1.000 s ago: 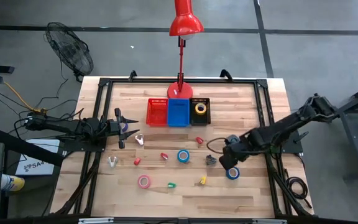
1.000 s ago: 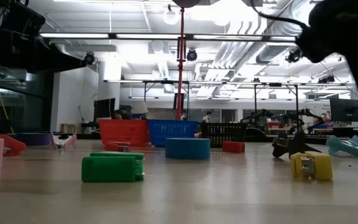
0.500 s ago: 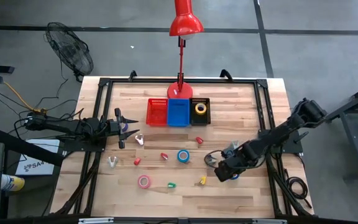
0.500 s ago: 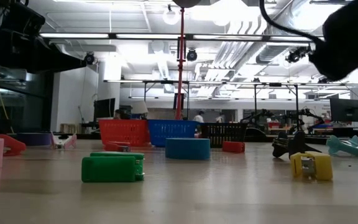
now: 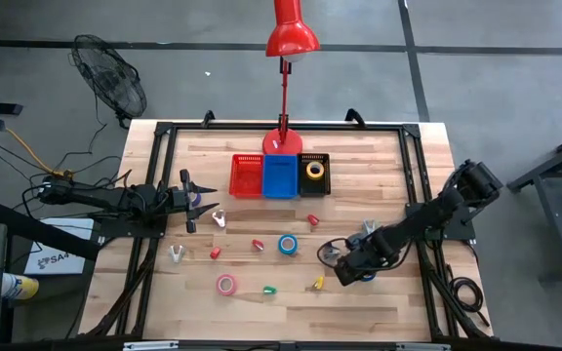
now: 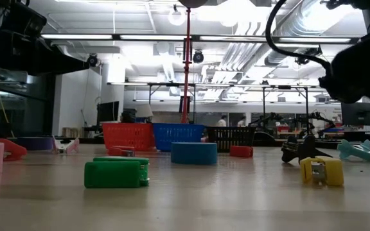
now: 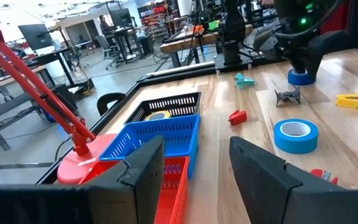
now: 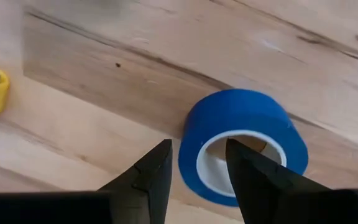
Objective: Pick and place Stapler, Stapler remover, tape
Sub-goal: Put the blue tape into the black basket
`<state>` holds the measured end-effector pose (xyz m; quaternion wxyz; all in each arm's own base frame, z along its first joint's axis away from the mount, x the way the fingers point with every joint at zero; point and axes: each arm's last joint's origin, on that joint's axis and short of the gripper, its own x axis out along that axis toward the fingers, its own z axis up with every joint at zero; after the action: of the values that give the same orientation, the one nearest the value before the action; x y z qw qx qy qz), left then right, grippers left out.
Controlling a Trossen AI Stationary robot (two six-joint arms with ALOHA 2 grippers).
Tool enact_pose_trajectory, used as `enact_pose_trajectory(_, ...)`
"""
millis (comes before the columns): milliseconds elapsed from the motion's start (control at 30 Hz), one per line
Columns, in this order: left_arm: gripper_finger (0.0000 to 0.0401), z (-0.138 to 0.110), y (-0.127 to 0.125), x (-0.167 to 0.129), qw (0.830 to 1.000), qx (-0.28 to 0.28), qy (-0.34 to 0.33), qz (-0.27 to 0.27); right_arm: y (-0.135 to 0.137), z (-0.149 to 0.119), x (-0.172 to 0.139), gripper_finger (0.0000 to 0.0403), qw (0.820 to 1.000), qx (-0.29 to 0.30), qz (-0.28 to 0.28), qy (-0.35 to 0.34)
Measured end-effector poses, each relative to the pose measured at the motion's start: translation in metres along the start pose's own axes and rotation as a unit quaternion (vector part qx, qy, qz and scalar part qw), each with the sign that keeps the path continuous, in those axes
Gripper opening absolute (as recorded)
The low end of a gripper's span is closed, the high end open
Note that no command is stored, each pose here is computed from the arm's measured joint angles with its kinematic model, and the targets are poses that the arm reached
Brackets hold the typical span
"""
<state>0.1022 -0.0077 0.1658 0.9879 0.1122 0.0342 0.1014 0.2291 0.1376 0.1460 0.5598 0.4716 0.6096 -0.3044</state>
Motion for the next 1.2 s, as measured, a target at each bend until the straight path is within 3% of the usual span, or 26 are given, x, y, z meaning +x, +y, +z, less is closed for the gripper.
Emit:
enact_pose_trajectory(233,0.0179,0.0,0.0,0.0,1.0,0.0,0.0,0.0,0.001,0.001,0.006,0.0128,0.998,-0.059,-0.008,0.001)
enact_pose_trajectory(533,0.0179,0.0,0.0,0.0,1.0,0.0,0.0,0.0,0.0,0.001,0.005,0.0035,0.991,-0.135,-0.01,0.003)
enact_pose_trajectory(867,0.0179,0.0,0.0,0.0,1.0,0.0,0.0,0.0,0.013,0.003,-0.02,0.0031,0.978,-0.209,0.015,-0.001)
enact_pose_trajectory(1033,0.0179,0.0,0.0,0.0,1.0,0.0,0.0,0.0,0.022,0.015,-0.048,0.0031,0.956,-0.294,0.014,-0.011)
enact_pose_trajectory(1200,0.0179,0.0,0.0,0.0,1.0,0.0,0.0,0.0,0.031,0.034,-0.074,0.0031,0.912,-0.409,0.006,-0.023)
